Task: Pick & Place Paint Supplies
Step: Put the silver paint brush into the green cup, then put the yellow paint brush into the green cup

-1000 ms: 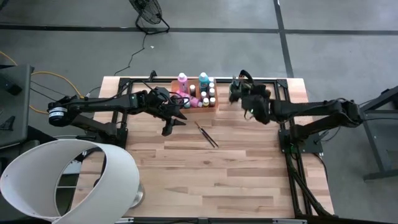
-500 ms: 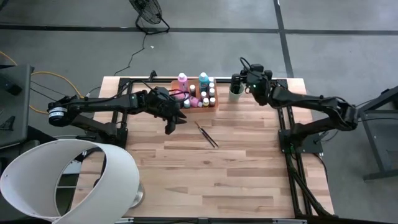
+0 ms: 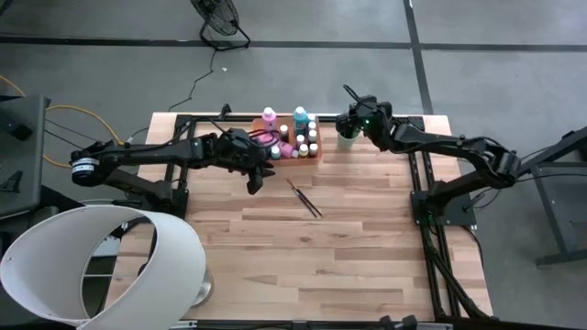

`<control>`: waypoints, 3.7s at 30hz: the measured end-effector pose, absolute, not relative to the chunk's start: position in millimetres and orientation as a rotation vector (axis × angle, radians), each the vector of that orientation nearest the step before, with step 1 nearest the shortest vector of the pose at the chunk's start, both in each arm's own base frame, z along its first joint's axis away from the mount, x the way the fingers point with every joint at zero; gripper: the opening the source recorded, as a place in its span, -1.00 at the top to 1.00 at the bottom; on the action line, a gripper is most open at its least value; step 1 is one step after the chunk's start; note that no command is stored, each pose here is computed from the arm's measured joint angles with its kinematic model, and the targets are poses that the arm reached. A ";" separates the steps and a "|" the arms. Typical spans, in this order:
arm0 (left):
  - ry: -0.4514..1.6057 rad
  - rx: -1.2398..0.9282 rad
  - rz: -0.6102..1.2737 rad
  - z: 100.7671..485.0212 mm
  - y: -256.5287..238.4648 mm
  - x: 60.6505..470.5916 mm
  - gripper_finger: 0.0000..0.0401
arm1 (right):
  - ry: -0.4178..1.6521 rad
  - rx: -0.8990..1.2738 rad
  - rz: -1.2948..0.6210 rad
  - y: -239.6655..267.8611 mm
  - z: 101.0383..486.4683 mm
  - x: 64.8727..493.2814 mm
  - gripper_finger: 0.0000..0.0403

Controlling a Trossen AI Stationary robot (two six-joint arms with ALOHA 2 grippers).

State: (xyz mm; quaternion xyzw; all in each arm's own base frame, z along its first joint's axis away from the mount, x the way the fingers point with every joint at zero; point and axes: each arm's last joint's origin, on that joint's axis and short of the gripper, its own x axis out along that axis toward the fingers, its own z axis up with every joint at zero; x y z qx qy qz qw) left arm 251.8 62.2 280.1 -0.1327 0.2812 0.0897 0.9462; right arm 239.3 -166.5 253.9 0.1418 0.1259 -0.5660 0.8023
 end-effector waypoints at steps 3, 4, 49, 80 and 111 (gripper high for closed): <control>0.570 -0.279 0.220 280.1 63.1 251.7 0.41 | 0.274 0.301 -1.200 -166.2 254.4 239.3 0.53; 0.569 -0.279 0.234 280.1 63.5 251.6 0.41 | 0.278 0.303 -1.197 -165.9 254.2 239.1 0.46; 0.986 0.400 -0.139 169.4 93.6 357.8 0.41 | 0.492 0.490 -0.712 -123.7 282.0 194.3 0.05; 1.023 0.516 -0.222 149.2 106.5 358.4 0.41 | 0.542 0.483 -0.698 -122.2 278.6 192.7 0.05; 1.075 0.271 -0.198 151.5 103.0 355.6 0.99 | 0.547 0.523 -0.599 -119.6 278.5 194.2 0.05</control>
